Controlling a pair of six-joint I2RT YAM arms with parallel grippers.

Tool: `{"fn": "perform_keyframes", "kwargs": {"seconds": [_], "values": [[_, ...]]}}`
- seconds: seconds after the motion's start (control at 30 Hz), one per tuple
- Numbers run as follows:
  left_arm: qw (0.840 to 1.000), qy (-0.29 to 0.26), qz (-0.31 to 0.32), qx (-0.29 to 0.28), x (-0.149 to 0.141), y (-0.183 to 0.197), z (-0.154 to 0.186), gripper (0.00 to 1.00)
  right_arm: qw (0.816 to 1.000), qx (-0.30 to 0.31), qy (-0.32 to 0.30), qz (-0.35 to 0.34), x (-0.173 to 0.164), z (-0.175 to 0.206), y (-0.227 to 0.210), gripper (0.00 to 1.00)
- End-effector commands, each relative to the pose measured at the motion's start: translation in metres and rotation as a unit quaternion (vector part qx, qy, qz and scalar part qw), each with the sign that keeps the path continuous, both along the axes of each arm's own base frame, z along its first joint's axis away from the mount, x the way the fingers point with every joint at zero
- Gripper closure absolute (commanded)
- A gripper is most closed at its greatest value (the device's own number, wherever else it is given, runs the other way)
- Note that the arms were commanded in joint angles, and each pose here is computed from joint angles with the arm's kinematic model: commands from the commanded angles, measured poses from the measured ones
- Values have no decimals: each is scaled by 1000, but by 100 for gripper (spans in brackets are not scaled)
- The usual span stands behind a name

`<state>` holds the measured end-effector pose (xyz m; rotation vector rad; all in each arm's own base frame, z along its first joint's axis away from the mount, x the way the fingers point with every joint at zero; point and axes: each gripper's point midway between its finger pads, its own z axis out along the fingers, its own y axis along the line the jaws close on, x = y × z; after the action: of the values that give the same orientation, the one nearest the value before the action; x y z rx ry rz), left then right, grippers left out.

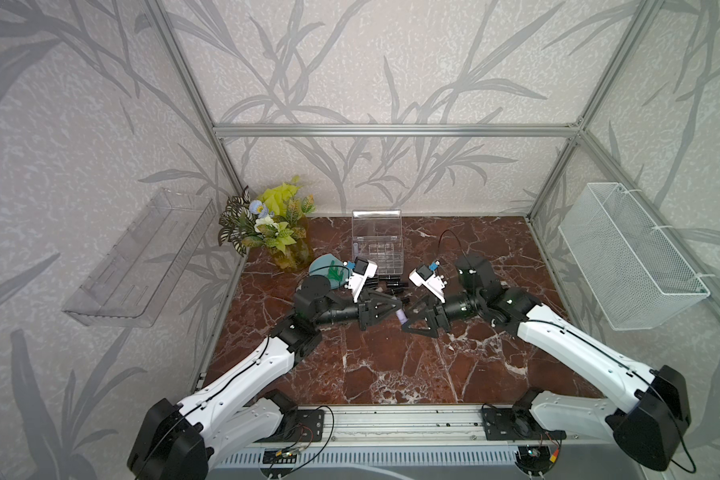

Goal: Arrange the lipsticks in the organizer
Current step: Pick up the lipstick at the center of the board, then place the lipstick in the storage box.

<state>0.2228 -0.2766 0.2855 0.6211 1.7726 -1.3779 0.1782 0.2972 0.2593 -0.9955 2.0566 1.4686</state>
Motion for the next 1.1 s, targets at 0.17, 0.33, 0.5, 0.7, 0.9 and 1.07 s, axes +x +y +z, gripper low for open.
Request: {"fn": "perform_keyframes", "kwargs": {"seconds": [0.17, 0.33, 0.5, 0.7, 0.9, 1.07], "values": [[949, -112, 251, 155, 115, 31, -16, 100, 992, 25, -20, -122, 37, 8, -41, 6], [908, -154, 312, 232, 173, 31, -36, 100, 984, 23, -38, -175, 51, 5, -58, 6], [878, -169, 349, 280, 212, 30, -48, 100, 979, 33, -42, -199, 59, 2, -67, 6], [840, -175, 418, 298, 249, 51, -61, 100, 979, 32, -28, -201, 65, -7, -67, 6], [839, -171, 433, 282, 282, 73, -72, 100, 977, 35, -26, -207, 69, -12, -68, 6], [840, -176, 433, 274, 299, 79, -77, 100, 978, 36, -14, -203, 72, -18, -66, 6]]}}
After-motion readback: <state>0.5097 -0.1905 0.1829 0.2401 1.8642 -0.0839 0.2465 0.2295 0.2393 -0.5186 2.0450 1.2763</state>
